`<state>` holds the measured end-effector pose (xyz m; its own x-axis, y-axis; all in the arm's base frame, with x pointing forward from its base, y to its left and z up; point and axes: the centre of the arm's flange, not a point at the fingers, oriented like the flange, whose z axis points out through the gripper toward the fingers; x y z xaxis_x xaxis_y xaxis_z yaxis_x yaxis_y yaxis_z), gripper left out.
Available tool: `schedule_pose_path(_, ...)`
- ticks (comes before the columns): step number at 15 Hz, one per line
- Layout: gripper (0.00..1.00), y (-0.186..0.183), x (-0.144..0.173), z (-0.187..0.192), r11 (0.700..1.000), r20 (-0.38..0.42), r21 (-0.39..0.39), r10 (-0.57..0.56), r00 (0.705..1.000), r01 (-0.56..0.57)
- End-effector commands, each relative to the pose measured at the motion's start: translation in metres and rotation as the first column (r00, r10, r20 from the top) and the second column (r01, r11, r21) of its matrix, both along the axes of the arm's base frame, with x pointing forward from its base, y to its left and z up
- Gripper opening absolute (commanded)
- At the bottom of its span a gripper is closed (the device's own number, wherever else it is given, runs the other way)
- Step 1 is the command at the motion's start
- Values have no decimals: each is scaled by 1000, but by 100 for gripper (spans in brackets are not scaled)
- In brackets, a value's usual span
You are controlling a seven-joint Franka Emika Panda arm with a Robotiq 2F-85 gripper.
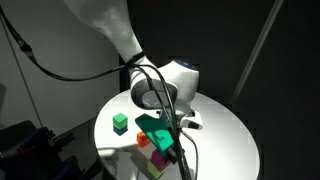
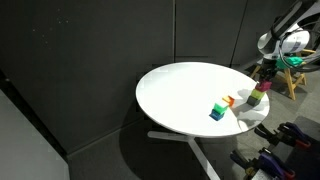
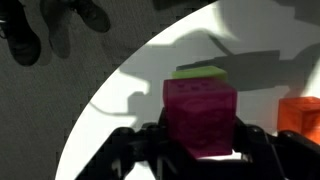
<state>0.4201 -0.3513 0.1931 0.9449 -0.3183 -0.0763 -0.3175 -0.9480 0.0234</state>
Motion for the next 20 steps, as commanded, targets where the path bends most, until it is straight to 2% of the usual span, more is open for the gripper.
schedule_pose_path(1, 28, -3, 5, 14, 1000, 5, 4, -3, 1000, 3)
schedule_pose_path(11, 28, 18, 13, 46, 1000, 34, -19, 23, 999, -22)
schedule_pose_path(20, 28, 75, 28, 50, 994, 29, -33, 105, 994, -104)
